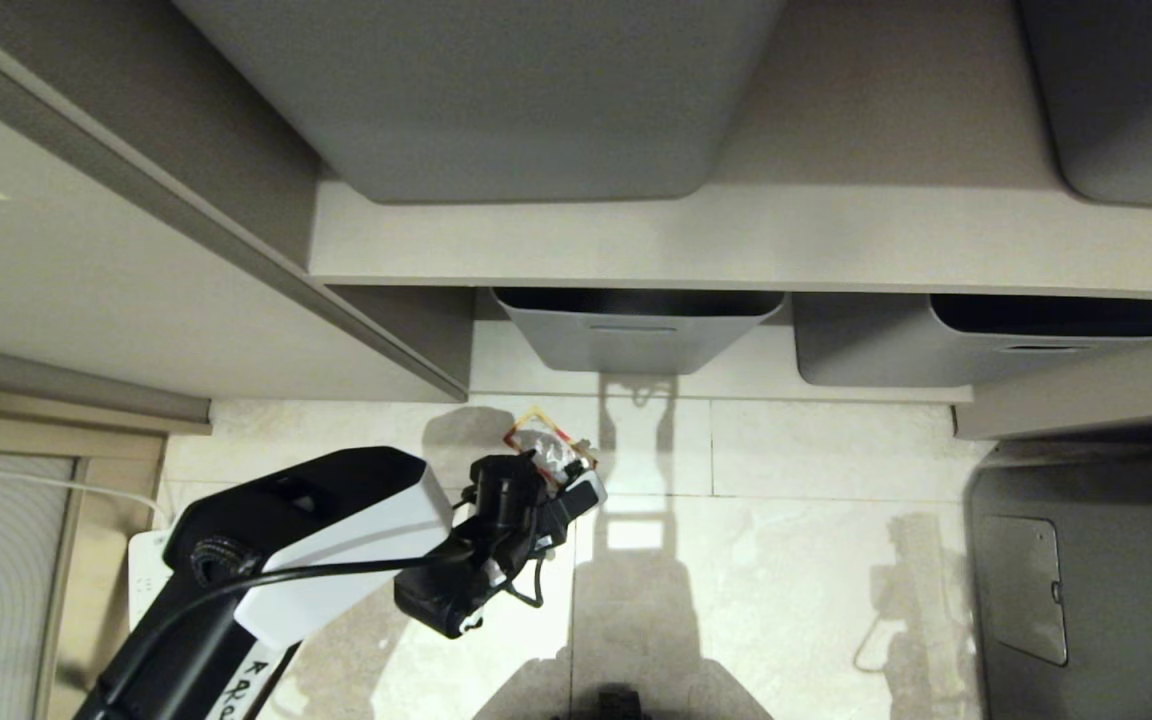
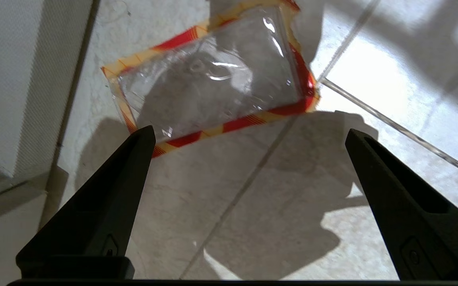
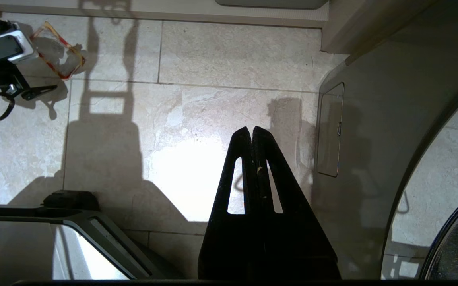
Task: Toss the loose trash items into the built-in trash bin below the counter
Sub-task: Pick up the garbage
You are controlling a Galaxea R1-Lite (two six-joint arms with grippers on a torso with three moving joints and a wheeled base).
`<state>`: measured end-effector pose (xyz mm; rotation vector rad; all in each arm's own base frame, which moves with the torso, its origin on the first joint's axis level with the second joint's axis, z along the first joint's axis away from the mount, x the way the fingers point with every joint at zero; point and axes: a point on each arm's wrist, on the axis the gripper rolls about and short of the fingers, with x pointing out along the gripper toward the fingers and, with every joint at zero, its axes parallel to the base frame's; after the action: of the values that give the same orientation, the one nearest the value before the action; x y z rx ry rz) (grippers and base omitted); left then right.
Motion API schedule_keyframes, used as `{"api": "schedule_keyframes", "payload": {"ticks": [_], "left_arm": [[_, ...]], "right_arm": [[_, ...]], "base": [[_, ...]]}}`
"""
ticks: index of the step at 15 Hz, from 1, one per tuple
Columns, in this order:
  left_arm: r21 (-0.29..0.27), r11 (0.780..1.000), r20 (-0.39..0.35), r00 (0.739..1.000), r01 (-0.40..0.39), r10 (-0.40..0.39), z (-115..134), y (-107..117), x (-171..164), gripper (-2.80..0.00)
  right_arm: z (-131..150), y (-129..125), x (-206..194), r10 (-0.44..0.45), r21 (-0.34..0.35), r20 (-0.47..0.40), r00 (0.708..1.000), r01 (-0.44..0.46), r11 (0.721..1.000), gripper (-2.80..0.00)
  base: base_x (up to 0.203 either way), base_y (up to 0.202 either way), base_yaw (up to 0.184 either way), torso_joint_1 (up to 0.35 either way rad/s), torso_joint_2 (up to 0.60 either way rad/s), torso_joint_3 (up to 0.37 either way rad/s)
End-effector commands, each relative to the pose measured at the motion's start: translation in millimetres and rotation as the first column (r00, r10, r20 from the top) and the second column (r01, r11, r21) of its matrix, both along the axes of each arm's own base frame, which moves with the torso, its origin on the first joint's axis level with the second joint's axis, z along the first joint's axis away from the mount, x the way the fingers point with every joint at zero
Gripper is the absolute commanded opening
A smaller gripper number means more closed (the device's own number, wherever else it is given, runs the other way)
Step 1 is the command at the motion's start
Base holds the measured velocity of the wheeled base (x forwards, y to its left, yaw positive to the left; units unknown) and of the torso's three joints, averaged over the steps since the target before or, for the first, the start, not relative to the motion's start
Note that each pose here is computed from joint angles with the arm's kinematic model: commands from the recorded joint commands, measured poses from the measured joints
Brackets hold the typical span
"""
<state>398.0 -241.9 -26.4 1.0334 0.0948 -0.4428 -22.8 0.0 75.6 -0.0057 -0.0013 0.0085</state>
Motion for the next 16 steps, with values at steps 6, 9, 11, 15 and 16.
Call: {"api": "schedule_keyframes", "payload": {"ticks": [6,9,11,15,16], "left_arm": [[0.044,0.999,0.022,1.000,-0.007,0.006,-5,3,12,0.00],[0.037,0.999,0.036,0.999,-0.007,0.005,-3,0,17,0.00],[0.050,0.999,0.035,0.999,-0.006,0.005,-2,-1,20,0.00],[0.051,0.999,0.049,0.999,-0.002,-0.001,3,-4,23,0.00],[0.049,0.999,0.053,0.999,-0.002,0.000,2,-5,25,0.00]], "right_arm": [[0,0,0,0.001,0.000,0.002,1.000,-0.001,1.000,-2.80],[0,0,0,0.001,0.000,0.002,1.000,-0.001,1.000,-2.80],[0,0,0,0.001,0.000,0.002,1.000,-0.001,1.000,-2.80],[0,0,0,0.002,0.000,0.002,1.000,-0.002,1.000,-2.80],[0,0,0,0.001,0.000,0.000,1.000,-0.001,1.000,-2.80]], "base": [[0.000,0.000,0.000,0.000,0.00,0.000],[0.000,0.000,0.000,0.000,0.00,0.000],[0.000,0.000,0.000,0.000,0.00,0.000],[0.000,0.000,0.000,0.000,0.00,0.000],[0.000,0.000,0.000,0.000,0.00,0.000]]}}
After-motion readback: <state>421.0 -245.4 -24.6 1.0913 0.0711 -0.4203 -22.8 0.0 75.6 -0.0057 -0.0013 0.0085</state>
